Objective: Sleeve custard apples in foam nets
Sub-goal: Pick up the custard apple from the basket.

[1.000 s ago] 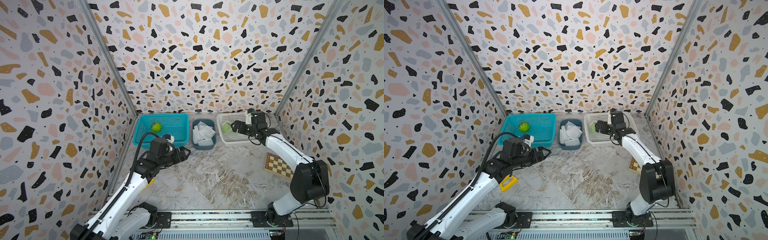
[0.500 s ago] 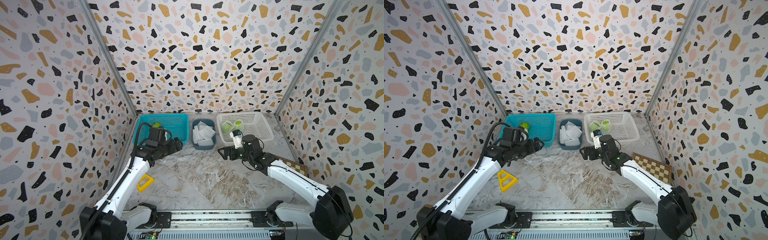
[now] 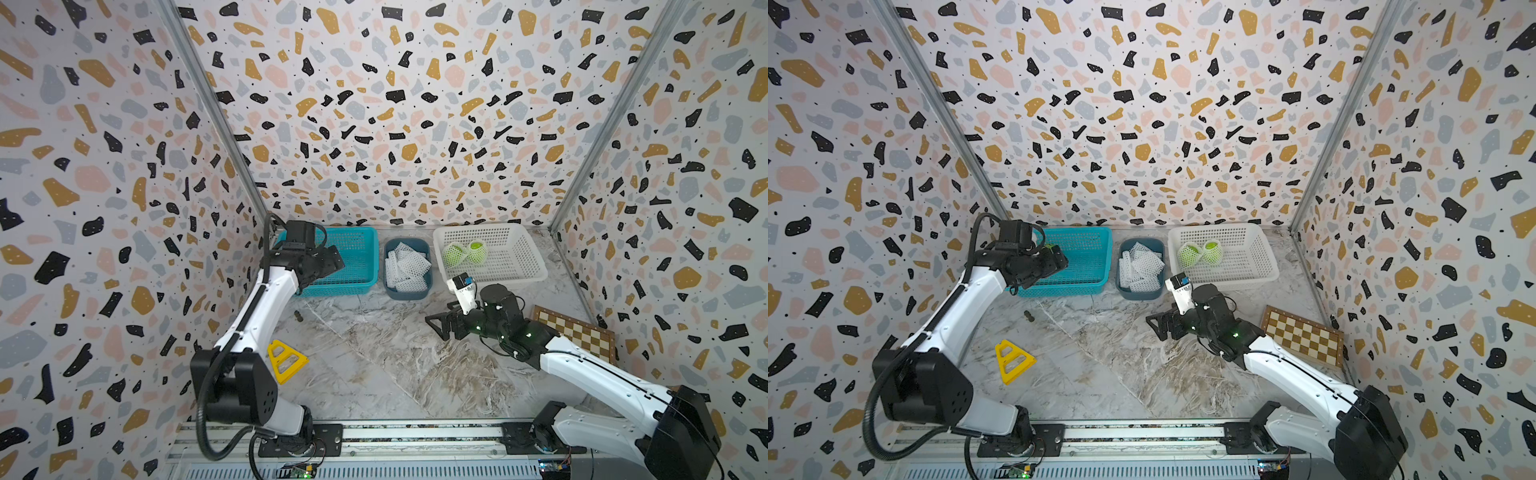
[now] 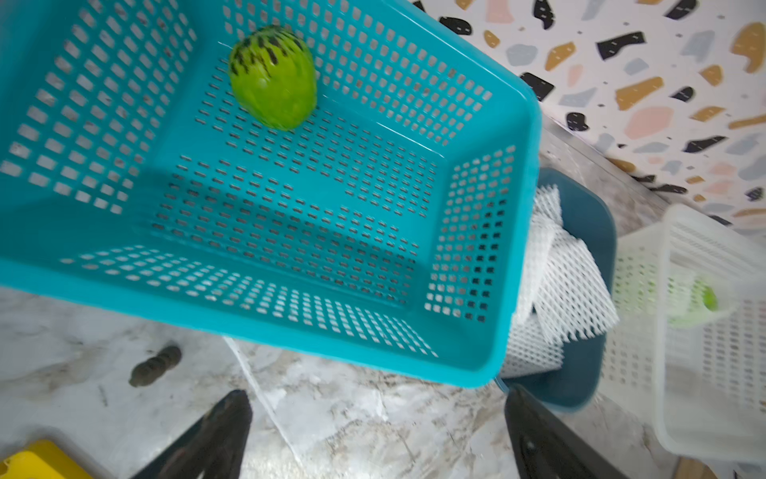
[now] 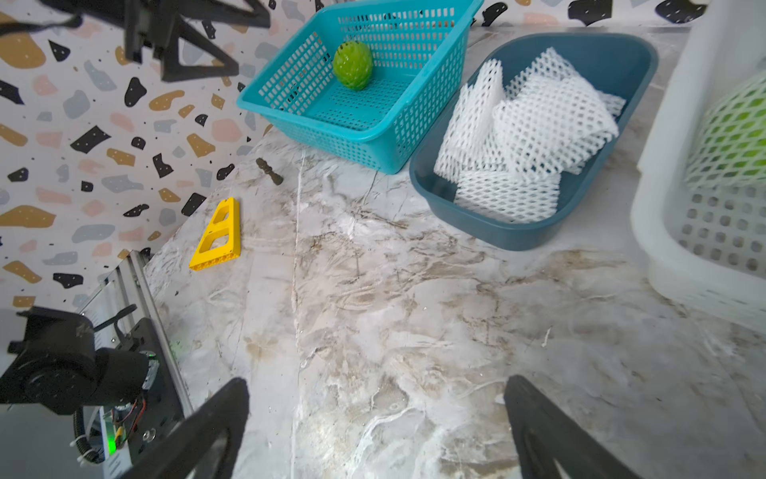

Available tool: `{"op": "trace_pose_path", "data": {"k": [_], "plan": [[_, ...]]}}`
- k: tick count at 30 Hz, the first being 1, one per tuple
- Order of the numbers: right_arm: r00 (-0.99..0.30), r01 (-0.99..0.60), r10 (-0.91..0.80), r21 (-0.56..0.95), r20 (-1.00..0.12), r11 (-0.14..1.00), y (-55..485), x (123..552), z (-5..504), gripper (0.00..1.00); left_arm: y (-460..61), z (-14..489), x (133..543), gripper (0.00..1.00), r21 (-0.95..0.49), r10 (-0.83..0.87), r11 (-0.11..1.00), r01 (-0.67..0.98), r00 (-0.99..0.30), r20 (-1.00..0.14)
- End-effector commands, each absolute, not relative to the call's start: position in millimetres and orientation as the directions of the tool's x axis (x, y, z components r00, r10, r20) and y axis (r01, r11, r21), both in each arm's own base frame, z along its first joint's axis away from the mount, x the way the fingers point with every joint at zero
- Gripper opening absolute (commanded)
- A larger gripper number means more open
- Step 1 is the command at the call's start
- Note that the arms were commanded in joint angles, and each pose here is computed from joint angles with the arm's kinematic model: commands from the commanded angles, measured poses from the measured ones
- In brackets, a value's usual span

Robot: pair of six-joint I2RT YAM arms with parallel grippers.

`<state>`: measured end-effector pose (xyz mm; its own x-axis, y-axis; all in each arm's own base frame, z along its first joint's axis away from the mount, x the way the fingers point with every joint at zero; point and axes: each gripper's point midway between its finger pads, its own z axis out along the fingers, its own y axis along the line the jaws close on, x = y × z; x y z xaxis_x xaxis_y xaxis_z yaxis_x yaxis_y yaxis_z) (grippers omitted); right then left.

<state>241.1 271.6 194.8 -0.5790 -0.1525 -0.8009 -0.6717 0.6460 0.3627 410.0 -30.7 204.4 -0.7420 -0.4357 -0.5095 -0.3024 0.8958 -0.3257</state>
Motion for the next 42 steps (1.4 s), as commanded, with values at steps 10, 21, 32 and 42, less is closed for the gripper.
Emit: {"op": "trace_pose_path", "data": {"k": [10, 21, 32, 42], "plan": [[-0.573, -0.691, -0.174, 0.357, -0.801, 0.629, 272, 215, 184, 0.98, 42, 152, 495, 0.97, -0.172, -0.468, 0.879, -0.445, -0.738, -0.486], [-0.592, -0.655, -0.171, 0.347, -0.788, 0.671, 266, 217, 175, 0.98, 71, 116, 557, 0.99, -0.158, -0.510, 0.853, -0.498, -0.728, -0.457], [-0.607, -0.644, -0.181, 0.346, -0.774, 0.683, 269, 222, 167, 0.98, 63, 85, 582, 0.97, -0.224, -0.539, 0.841, -0.492, -0.733, -0.415], [-0.608, -0.642, -0.190, 0.337, -0.771, 0.688, 269, 224, 165, 0.98, 64, 61, 591, 0.91, -0.228, -0.553, 0.832, -0.505, -0.733, -0.396]]}}
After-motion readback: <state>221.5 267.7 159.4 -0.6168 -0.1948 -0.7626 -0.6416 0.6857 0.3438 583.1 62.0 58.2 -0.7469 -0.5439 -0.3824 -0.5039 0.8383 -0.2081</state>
